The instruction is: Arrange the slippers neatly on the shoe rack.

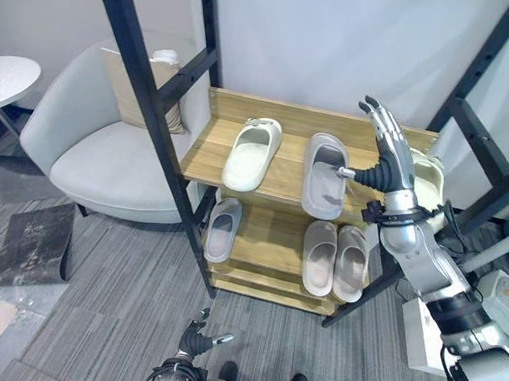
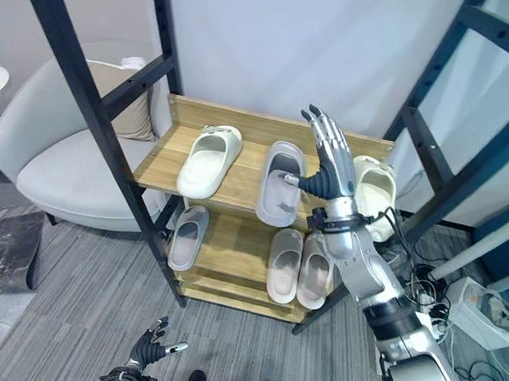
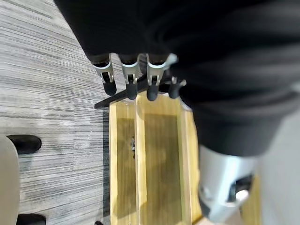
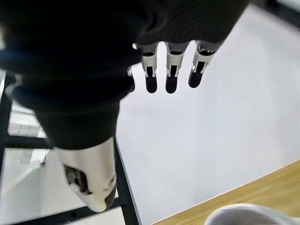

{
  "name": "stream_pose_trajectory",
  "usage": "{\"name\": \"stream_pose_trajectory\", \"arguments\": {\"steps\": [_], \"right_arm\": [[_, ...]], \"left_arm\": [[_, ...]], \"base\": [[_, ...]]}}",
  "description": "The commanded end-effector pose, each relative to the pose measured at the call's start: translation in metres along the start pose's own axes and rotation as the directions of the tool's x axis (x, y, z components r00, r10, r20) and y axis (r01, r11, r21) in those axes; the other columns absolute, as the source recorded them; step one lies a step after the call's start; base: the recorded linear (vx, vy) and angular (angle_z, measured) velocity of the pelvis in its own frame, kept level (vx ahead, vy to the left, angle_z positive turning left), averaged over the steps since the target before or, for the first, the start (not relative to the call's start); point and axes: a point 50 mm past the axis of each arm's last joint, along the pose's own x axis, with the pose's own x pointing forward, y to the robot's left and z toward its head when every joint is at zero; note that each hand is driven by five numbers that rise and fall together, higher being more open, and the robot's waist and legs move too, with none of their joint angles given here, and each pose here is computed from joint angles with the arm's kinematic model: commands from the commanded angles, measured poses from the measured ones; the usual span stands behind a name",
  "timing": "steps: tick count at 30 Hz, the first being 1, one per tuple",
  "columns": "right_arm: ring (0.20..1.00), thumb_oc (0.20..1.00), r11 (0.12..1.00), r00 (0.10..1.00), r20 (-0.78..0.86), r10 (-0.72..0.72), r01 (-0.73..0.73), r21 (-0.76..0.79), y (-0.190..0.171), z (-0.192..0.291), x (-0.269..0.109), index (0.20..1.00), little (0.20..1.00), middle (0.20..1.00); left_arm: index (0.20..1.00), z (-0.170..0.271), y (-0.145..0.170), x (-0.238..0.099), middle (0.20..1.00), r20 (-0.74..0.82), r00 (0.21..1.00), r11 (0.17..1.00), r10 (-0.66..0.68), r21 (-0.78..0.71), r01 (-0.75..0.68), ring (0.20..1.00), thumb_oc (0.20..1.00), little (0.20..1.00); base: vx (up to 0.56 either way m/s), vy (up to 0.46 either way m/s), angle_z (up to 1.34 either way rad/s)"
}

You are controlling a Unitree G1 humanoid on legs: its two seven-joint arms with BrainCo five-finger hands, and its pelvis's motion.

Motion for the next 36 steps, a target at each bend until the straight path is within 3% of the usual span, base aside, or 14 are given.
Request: {"name": "stream_pose_trajectory", "arguments": {"steps": [1,14,26,35,36], "right_arm": [[1.000,1.000,0.993,0.994,0.045,-0.099,0.102,-0.057,-0.020,0.004,0.014,1.000,1.000,1.000],[1.000,1.000,0.954,0.989,-0.076,-0.126,0.100,-0.281,-0.032,-0.038,0.011,1.000,1.000,1.000],[1.000,1.000,0.944,0.979,-0.171,-0.111,0.050,-0.327,-0.029,-0.059,0.005,1.000,1.000,1.000],[1.000,1.000,0.935,0.966,-0.258,-0.023,-0.070,-0.347,-0.020,-0.074,0.030,1.000,1.000,1.000],[0.426,0.426,0.937,0.967,-0.255,-0.017,-0.074,-0.341,-0.018,-0.072,0.033,0.426,0.426,0.426]], "left_arm": [[1.000,0.032,0.006,0.015,1.000,0.127,0.992,1.000,-0.005,0.008,0.004,1.000,1.000,1.000],[1.000,0.047,0.010,0.022,1.000,0.173,0.985,1.000,0.000,0.015,-0.002,1.000,1.000,1.000],[1.000,0.050,0.005,0.024,1.000,0.180,0.984,1.000,-0.009,0.011,0.007,1.000,1.000,1.000],[1.000,0.053,0.007,0.026,1.000,0.182,0.983,1.000,-0.001,-0.005,0.002,1.000,1.000,1.000],[1.000,0.053,0.008,0.027,1.000,0.182,0.983,1.000,0.001,-0.009,0.000,1.000,1.000,1.000]], "base": [[0.01,-0.001,0.27],[-0.01,0.019,0.16],[0.01,0.013,0.01],[-0.01,0.007,-0.02],[-0.01,0.013,-0.04]]}}
